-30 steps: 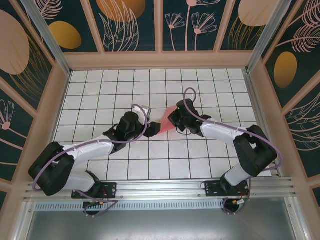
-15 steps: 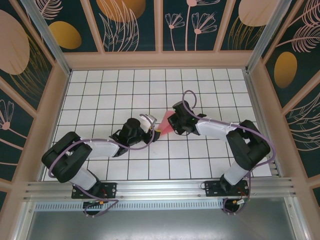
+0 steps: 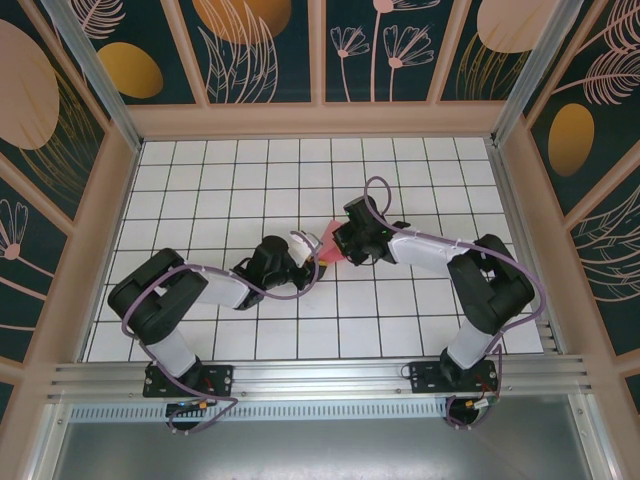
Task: Fold a paper plane with a square sheet of paper (pick it up from the middle)
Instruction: Fourth fold the wing at the center of the table.
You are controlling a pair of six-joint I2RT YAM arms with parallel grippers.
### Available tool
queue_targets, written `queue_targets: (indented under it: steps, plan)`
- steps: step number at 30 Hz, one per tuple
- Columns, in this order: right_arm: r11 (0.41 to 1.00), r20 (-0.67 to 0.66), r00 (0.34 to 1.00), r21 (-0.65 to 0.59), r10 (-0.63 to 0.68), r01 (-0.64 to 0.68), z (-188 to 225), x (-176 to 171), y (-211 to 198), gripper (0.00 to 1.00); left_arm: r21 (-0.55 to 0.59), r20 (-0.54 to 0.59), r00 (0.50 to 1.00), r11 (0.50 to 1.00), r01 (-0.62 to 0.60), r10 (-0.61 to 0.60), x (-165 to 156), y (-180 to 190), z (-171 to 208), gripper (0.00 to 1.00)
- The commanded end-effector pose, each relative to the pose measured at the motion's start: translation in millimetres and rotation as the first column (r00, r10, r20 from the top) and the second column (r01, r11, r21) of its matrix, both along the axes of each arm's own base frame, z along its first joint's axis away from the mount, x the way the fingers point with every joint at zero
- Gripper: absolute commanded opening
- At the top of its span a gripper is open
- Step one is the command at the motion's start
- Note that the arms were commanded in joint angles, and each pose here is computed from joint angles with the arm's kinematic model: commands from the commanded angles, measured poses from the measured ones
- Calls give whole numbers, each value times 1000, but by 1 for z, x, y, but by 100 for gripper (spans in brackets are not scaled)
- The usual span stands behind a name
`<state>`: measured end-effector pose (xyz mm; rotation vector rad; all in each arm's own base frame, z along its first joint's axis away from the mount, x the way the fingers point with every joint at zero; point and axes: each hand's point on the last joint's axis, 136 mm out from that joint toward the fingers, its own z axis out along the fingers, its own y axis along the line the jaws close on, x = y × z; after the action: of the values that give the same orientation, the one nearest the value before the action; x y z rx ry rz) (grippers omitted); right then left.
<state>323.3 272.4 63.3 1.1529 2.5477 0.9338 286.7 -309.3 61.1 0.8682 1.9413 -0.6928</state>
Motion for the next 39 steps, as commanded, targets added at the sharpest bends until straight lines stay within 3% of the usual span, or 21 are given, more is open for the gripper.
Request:
queue_targets:
  steps: [1,14,17,22,25,33,39]
  plan:
    - [1000,-44,999,6,2,-2,-3,-1,1,0,-6,81,997,1000,18,-17,10,-8,14,40]
    - [999,-50,998,32,42,-40,0,-1,3,2,43,65,997,998,47,-49,4,-5,-9,18]
    - [998,-30,998,28,62,-61,4,2,1,15,33,64,997,998,49,-51,2,-5,-8,12]
    - [985,87,982,-54,166,-162,20,13,-14,47,-12,4,999,999,33,-33,-2,-5,-9,8]
    - [954,210,931,-101,299,-283,32,16,-16,54,-46,-40,999,999,5,-7,-5,-3,-8,5]
    - [844,396,749,-169,532,-510,47,0,-15,54,-184,-194,979,978,-99,62,-11,0,0,2]
    - [844,373,762,-133,529,-520,34,-10,-14,55,-262,-330,937,943,-206,113,-11,3,1,2]
